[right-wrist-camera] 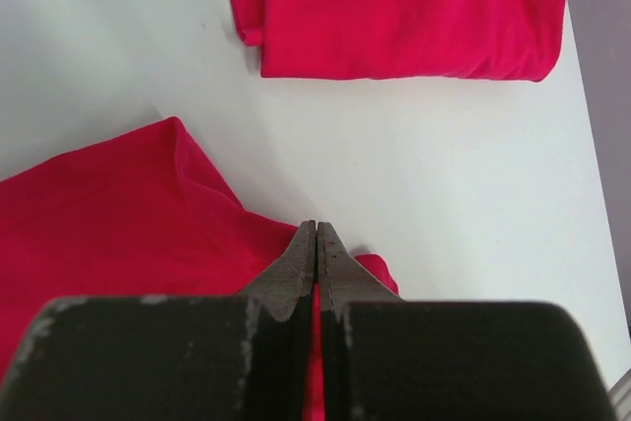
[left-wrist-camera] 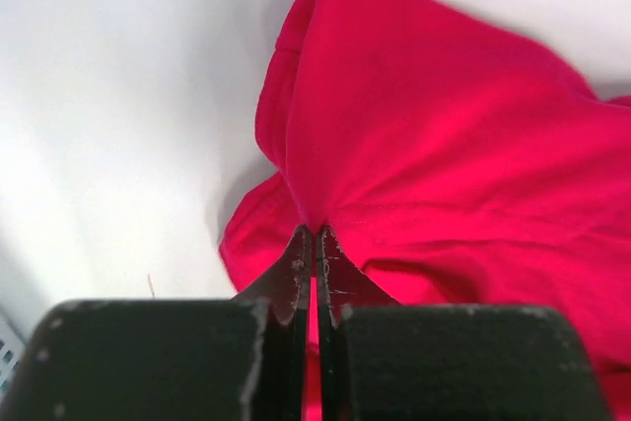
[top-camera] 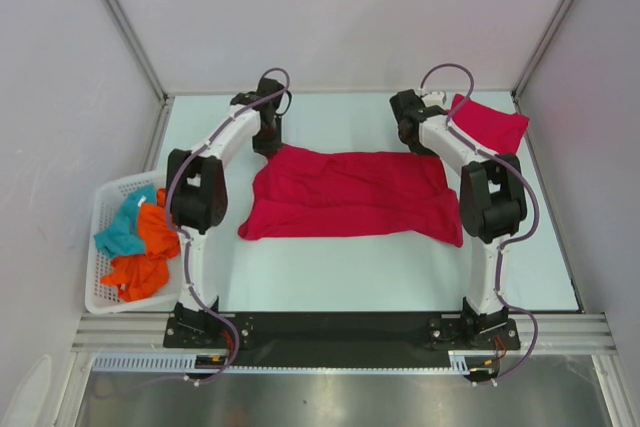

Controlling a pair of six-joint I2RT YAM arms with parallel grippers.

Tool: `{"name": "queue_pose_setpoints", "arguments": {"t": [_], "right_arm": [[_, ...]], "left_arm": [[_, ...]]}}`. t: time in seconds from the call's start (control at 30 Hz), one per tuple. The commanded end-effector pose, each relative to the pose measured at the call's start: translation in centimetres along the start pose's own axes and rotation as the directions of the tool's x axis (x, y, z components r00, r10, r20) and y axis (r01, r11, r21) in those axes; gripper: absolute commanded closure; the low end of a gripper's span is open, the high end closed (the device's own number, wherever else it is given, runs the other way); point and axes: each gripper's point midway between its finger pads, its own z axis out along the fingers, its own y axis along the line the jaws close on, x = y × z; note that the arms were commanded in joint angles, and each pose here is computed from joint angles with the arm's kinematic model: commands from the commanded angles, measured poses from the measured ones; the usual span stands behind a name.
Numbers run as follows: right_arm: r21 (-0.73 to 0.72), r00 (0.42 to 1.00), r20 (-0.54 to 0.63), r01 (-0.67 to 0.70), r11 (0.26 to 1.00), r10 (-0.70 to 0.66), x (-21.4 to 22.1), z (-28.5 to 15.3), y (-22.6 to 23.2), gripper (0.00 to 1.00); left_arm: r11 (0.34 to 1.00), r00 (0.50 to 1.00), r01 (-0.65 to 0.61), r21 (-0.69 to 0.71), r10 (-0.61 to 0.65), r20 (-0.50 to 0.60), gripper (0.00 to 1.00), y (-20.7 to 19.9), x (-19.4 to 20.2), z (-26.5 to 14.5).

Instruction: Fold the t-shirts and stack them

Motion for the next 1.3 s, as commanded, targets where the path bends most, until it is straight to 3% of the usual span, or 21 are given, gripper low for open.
{"name": "queue_pose_setpoints", "arguments": {"t": [0.0, 0.23, 1.0, 1.27], "right_arm": [[0.017, 0.997, 0.072, -0.044, 0.999, 0.042, -2.5, -1.9, -2.0, 1.0], [0.011, 0.992, 0.101, -0.071, 0.997, 0.069, -3.3, -3.4, -3.4, 1.0], [0.005, 0.996, 0.066, -0.057, 0.998, 0.057, -3.1, -0.4, -1.6, 1.0], [0.01, 0.996, 0.064, -0.056, 0.998, 0.055, -3.0, -0.4, -1.8, 1.0]], "left_arm": [[1.0, 0.994, 0.02, 0.005, -0.02, 0.108, 1.0, 0.8, -2.2, -5.1], [1.0, 0.992, 0.004, -0.005, -0.004, 0.129, 1.0, 1.5, -2.3, -7.0], [1.0, 0.999, -0.013, -0.008, 0.013, 0.034, 0.92, 0.4, -2.3, -2.2], [1.0, 0.999, -0.013, -0.01, 0.013, 0.041, 0.68, 0.4, -2.5, -2.4]]}}
